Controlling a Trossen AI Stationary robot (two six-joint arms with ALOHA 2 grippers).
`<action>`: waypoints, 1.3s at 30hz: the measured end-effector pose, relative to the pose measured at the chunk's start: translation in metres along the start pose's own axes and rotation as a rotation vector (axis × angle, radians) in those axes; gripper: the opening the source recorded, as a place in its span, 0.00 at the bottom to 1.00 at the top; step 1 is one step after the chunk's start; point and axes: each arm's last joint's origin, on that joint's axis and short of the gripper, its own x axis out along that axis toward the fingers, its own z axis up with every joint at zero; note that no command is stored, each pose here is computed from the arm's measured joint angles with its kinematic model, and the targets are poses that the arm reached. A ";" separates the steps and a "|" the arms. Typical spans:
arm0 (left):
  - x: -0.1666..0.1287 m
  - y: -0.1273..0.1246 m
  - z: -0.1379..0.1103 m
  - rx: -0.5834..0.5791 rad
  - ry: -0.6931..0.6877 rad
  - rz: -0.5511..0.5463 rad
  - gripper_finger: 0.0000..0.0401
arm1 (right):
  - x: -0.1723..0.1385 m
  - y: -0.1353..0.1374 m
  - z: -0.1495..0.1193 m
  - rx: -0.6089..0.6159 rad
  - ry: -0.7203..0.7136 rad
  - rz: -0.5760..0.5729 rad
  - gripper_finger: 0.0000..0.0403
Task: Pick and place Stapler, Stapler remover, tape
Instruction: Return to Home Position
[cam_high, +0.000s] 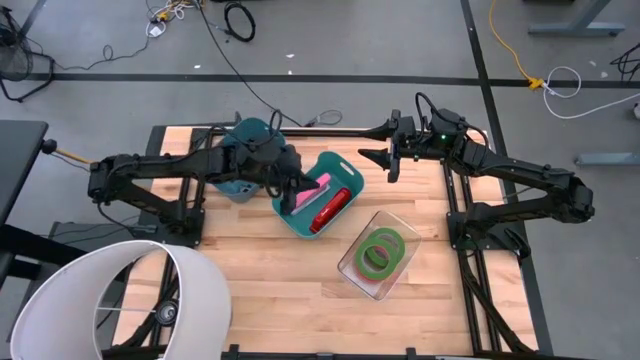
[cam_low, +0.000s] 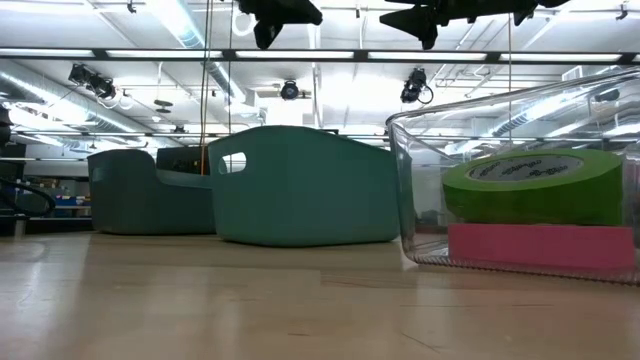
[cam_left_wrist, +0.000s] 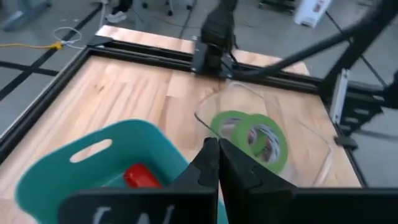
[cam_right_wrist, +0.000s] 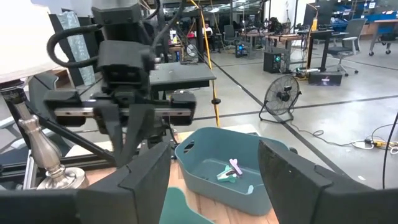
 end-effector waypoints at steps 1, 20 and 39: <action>0.000 -0.002 -0.001 0.012 0.006 -0.008 0.01 | 0.000 0.000 0.000 0.000 0.000 0.000 0.59; -0.011 -0.023 -0.030 0.172 0.128 -0.078 0.00 | 0.000 0.000 0.000 0.000 0.001 0.000 0.59; -0.044 -0.004 -0.145 0.128 -0.146 -0.103 0.00 | 0.000 0.000 0.000 0.000 0.000 0.000 0.59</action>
